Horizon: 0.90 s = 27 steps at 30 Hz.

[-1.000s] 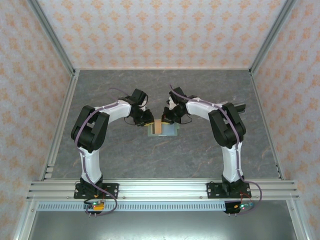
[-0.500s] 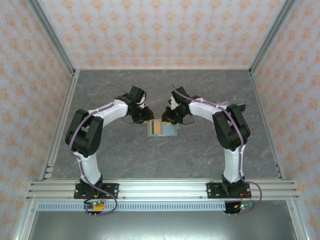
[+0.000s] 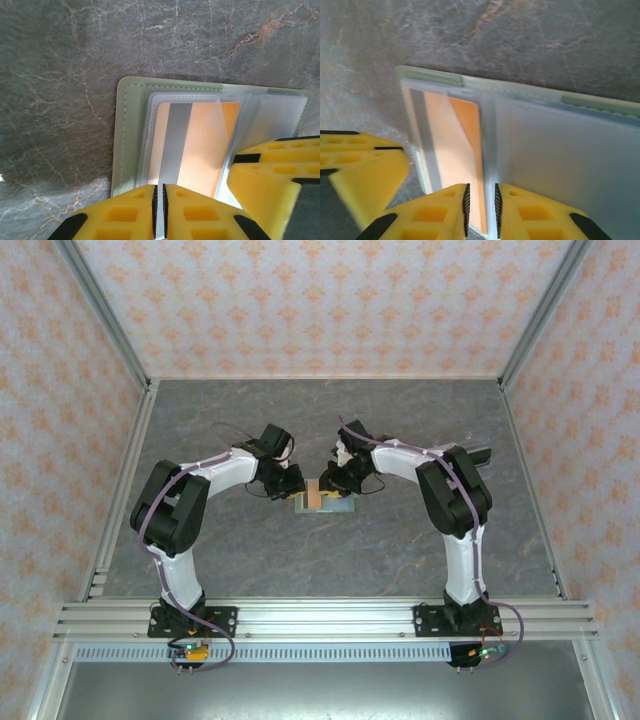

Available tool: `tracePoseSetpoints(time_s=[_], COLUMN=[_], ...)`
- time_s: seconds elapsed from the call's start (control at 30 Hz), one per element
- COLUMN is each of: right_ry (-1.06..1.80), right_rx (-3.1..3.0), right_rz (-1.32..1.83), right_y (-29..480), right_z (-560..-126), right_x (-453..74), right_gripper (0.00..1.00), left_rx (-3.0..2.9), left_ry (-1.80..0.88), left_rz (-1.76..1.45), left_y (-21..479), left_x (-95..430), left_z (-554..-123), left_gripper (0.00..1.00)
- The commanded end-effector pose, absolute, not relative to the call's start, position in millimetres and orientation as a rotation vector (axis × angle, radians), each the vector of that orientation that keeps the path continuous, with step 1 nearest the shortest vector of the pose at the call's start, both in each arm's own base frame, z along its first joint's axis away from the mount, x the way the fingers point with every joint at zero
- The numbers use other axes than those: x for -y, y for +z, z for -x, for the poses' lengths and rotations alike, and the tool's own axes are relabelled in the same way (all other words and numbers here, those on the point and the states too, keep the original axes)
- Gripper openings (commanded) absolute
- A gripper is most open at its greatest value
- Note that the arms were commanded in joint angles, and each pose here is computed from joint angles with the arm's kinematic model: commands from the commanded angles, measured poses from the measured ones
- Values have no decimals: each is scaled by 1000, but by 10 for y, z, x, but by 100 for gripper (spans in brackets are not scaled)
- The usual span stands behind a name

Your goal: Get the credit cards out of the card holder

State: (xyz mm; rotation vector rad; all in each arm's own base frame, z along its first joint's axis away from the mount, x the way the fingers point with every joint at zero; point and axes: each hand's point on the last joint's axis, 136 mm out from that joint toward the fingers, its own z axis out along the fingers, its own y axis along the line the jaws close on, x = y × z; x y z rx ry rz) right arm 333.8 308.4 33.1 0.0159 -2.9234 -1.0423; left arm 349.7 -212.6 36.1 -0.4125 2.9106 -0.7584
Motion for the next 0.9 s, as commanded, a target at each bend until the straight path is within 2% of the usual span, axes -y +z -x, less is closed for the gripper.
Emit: tracePoseSetpoints(time_s=[0.0,0.27,0.7,0.87], right_ry=[-1032,-1031,-1126,-1152], right_rx=[2898,2899,2864,2854], right_rz=[-23,-36,-57,-57], right_y=[320,267,331,379], right_z=[-3295,-3304,-3316,-3327], right_x=[-3118,-3121,-3209,-3237], right_gripper=[22,19,15,8], left_rx=[-2926,-2976,-2976,-2951], left_ry=[-767,-768,-837,-924], left_rz=[420,412,384,355], left_y=[278,114,124,190], left_x=[2169,2223,2304,2391], left_z=[-3506,-3457,-3431,-3438], left_gripper=[13,8,3,0])
